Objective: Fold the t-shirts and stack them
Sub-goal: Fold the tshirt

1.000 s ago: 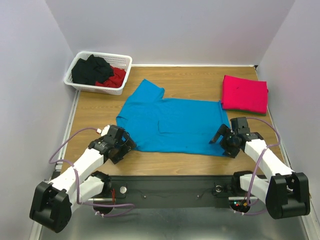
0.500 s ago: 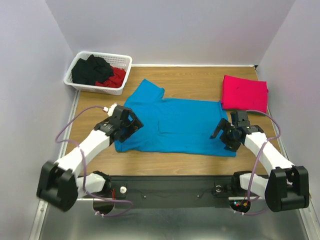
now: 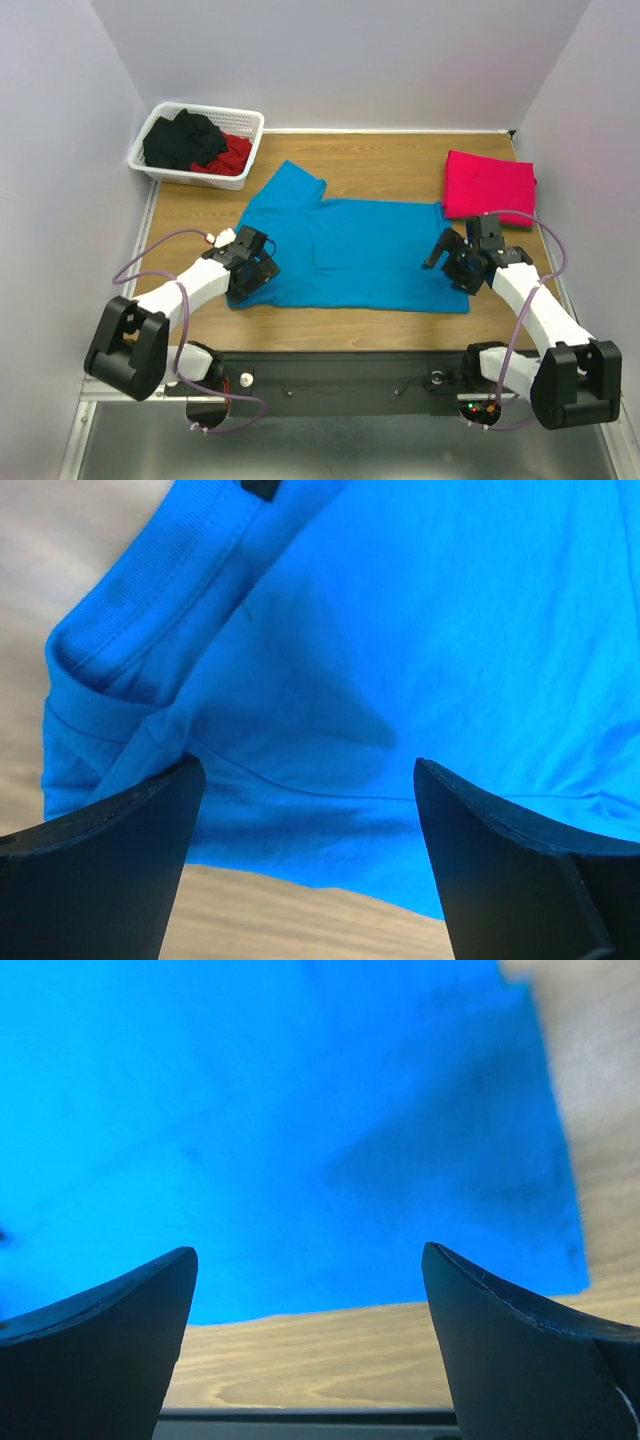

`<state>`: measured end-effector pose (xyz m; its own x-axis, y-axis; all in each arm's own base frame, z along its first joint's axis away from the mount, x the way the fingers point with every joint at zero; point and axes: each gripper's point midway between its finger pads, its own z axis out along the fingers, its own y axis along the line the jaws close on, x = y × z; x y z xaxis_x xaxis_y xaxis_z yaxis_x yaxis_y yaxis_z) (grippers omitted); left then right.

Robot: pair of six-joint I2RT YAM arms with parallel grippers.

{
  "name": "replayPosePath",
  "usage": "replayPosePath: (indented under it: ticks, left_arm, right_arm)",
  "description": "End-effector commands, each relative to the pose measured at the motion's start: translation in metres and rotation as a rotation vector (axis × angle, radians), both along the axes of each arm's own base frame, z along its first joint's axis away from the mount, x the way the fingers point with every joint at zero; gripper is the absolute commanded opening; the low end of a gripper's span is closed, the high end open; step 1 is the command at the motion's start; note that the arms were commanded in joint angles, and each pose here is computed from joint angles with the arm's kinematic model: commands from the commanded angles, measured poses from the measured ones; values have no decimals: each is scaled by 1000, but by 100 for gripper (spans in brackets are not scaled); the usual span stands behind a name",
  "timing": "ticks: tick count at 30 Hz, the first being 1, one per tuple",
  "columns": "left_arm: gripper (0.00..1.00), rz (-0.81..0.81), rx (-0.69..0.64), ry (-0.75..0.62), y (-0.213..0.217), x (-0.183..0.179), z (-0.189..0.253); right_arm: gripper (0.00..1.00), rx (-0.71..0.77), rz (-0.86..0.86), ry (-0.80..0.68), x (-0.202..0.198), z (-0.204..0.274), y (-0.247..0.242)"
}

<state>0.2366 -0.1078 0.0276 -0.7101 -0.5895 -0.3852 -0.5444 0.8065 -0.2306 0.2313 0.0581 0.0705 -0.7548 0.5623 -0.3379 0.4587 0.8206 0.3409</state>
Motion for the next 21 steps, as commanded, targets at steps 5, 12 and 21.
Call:
replayPosePath:
  ticks: [5,12,21]
  left_arm:
    - [99,39,-64,29,13,-55,3]
    - [99,35,-161,-53,6,-60,38]
    - [99,-27,-112,-241,0,-10,107]
  right_arm:
    - [100,-35,-22,-165,37,50,-7]
    - [100,-58,14,-139,42,44,-7]
    - [100,-86,80,-210,64,64,-6]
